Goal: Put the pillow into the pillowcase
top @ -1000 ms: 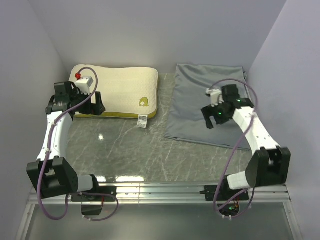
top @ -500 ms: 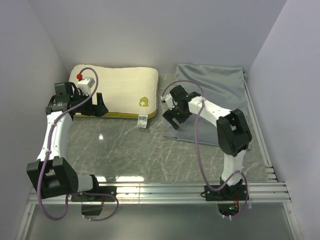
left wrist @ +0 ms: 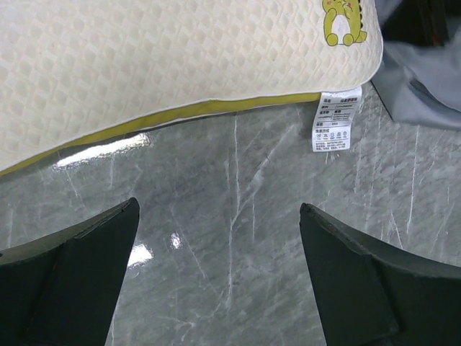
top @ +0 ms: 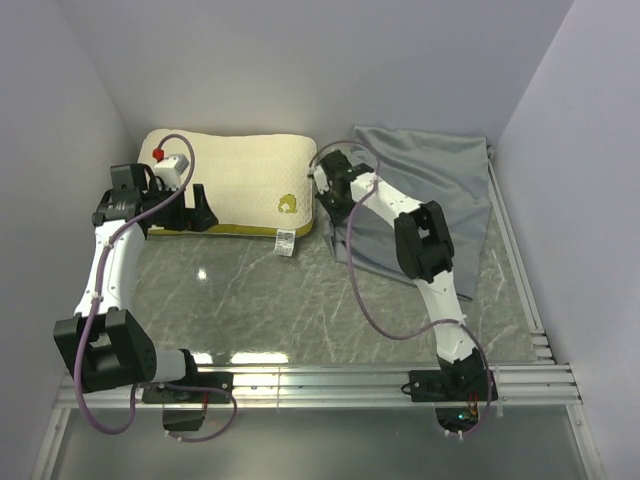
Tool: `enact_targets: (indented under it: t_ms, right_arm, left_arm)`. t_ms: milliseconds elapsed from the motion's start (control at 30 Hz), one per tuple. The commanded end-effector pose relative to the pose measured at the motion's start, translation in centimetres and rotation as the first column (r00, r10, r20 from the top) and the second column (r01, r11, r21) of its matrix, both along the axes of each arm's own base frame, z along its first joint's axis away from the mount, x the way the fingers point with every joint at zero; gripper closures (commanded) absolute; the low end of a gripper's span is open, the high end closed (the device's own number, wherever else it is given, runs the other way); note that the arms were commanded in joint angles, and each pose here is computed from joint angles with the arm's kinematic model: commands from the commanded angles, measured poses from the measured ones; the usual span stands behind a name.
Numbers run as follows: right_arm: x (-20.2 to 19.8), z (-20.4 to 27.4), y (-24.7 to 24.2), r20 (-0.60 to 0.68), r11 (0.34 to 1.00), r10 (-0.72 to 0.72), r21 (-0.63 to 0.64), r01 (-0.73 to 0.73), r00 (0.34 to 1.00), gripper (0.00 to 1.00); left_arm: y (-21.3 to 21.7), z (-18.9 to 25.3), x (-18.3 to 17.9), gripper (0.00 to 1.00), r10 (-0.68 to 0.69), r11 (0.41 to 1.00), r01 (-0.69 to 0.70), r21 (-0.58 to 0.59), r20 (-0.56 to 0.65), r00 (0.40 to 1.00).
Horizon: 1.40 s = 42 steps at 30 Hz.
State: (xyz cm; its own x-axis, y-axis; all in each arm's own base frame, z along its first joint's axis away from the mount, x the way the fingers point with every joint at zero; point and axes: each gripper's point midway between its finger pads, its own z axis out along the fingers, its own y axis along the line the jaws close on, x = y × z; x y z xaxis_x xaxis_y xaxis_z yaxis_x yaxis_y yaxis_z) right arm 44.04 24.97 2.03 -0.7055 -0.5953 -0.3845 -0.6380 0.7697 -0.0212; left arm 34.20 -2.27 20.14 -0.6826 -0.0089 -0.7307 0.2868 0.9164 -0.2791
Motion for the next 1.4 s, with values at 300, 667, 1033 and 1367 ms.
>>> enact_targets:
  t_ms: [300, 667, 1033, 1367]
  right_arm:
    - [15.2, 11.3, -8.7, 0.134, 0.809, -0.486, 0.444, 0.386, 0.864, 0.04]
    - [11.2, 17.3, -26.3, 0.3, 0.873, -0.483, 0.243, 0.424, 0.823, 0.03]
    - [12.8, 7.8, -34.1, 0.274, 0.792, -0.59, 0.012, 0.611, 0.759, 0.22]
    - [9.2, 1.3, -38.9, 0.158, 0.74, -0.633, -0.166, 0.652, 0.758, 0.34]
  left_arm:
    - [-0.1, 1.0, 2.2, 0.01, 0.04, 0.997, -0.04, -0.064, 0.0, 0.999]
    - [-0.8, 2.0, 2.6, 0.01, 0.0, 0.995, 0.002, -0.095, 0.026, 1.0]
    - [-0.6, 2.4, 1.6, 0.01, 0.013, 0.998, -0.009, -0.064, 0.053, 0.999]
    - [-0.5, 2.5, 1.8, 0.01, 0.022, 0.998, -0.018, -0.067, 0.054, 0.998]
